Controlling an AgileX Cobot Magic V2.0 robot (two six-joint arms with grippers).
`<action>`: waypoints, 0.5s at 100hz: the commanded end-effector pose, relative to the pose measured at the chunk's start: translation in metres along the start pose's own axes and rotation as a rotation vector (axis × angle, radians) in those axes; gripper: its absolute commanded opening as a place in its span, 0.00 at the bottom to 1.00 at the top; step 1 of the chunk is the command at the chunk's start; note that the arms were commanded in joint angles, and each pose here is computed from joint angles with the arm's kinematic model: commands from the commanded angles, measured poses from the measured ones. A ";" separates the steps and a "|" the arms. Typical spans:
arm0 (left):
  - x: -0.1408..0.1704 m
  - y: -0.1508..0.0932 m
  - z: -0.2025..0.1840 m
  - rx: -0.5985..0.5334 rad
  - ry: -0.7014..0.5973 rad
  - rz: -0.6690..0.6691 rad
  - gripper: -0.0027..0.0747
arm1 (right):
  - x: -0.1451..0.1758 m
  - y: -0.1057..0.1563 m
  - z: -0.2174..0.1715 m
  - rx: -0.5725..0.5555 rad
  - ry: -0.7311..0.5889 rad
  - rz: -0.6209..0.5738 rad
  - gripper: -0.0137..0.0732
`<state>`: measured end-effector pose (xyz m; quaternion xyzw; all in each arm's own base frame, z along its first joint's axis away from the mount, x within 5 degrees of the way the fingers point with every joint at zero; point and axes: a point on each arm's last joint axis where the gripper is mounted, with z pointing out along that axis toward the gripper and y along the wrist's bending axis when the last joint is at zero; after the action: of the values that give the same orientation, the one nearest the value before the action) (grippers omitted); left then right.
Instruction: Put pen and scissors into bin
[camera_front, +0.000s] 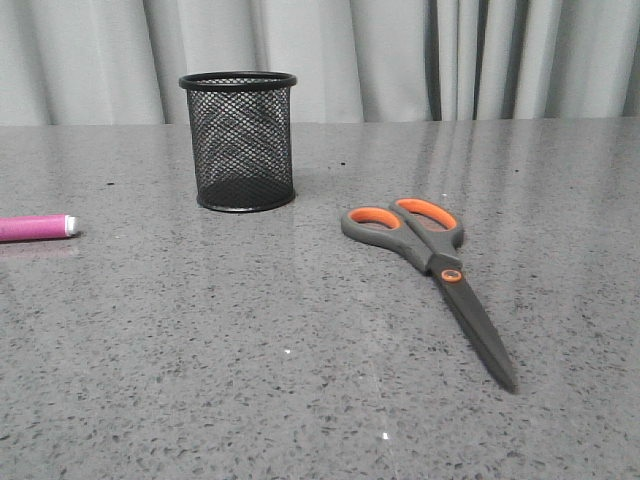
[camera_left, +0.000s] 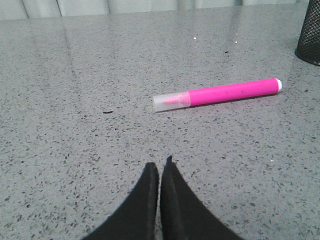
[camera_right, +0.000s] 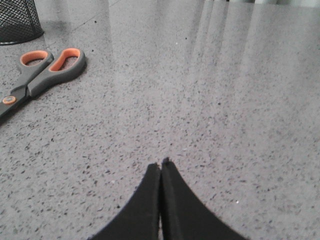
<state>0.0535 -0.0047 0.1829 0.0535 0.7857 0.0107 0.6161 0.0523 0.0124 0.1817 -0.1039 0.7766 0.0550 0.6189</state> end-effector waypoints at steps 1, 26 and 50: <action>0.008 0.000 0.002 -0.011 -0.039 -0.021 0.01 | -0.010 -0.002 -0.001 0.030 -0.157 -0.039 0.08; -0.003 -0.002 0.001 0.035 -0.152 -0.305 0.01 | -0.036 -0.005 -0.009 0.040 -0.456 0.086 0.08; -0.015 0.004 -0.002 0.087 -0.306 -0.923 0.01 | -0.036 -0.012 -0.010 0.005 -0.487 0.546 0.08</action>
<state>0.0558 -0.0099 0.2048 -0.1885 0.6814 -0.2590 0.6581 0.0543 0.0080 0.2175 0.0644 0.6425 0.2023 0.7363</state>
